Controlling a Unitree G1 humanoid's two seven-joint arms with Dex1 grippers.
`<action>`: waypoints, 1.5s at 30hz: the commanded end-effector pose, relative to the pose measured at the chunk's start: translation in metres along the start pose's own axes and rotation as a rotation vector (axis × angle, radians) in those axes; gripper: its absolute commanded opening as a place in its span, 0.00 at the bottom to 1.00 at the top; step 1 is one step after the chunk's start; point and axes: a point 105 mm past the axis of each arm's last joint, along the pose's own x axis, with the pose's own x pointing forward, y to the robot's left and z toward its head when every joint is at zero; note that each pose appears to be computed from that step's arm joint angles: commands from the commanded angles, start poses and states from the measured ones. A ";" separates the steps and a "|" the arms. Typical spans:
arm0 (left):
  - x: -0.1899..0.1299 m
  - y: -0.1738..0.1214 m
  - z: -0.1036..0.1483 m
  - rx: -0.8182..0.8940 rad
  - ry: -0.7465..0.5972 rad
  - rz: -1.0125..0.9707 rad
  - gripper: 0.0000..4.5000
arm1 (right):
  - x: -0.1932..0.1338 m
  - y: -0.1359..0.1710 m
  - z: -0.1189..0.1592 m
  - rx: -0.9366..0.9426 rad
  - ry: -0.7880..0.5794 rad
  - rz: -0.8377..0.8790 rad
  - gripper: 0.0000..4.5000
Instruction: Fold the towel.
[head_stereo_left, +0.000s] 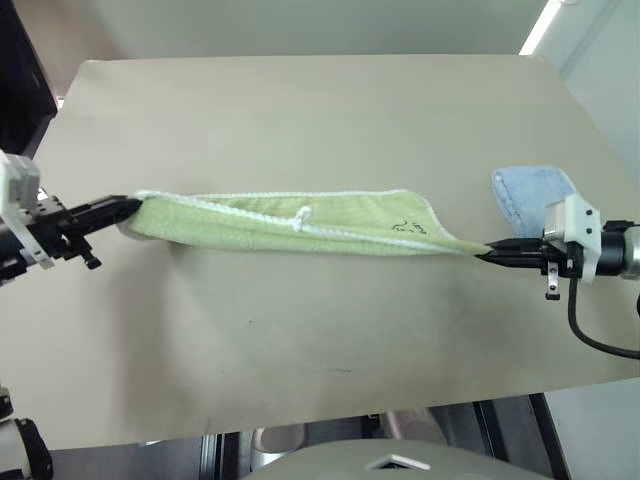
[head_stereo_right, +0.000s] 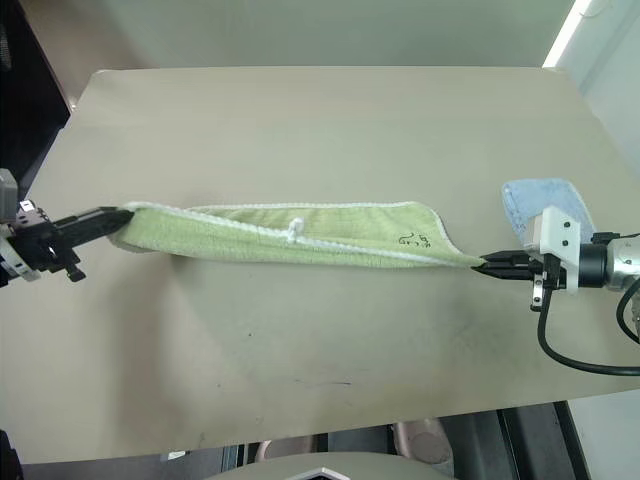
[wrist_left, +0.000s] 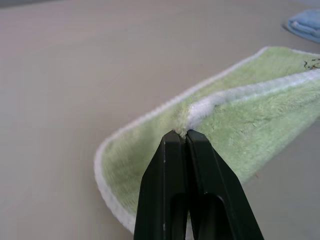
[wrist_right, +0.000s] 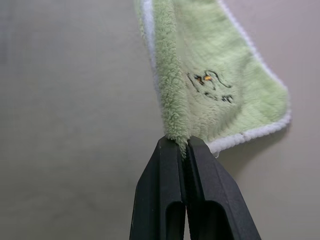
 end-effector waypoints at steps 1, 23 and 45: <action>0.000 -0.001 0.009 0.039 0.005 0.021 0.00 | 0.001 -0.006 0.013 -0.046 -0.034 -0.021 0.00; 0.055 0.063 -0.014 0.163 0.097 0.300 0.00 | 0.046 -0.116 -0.013 -0.077 0.106 -0.270 0.00; 0.049 0.072 -0.025 0.157 0.123 0.367 1.00 | 0.024 -0.131 -0.019 -0.198 0.158 -0.430 0.99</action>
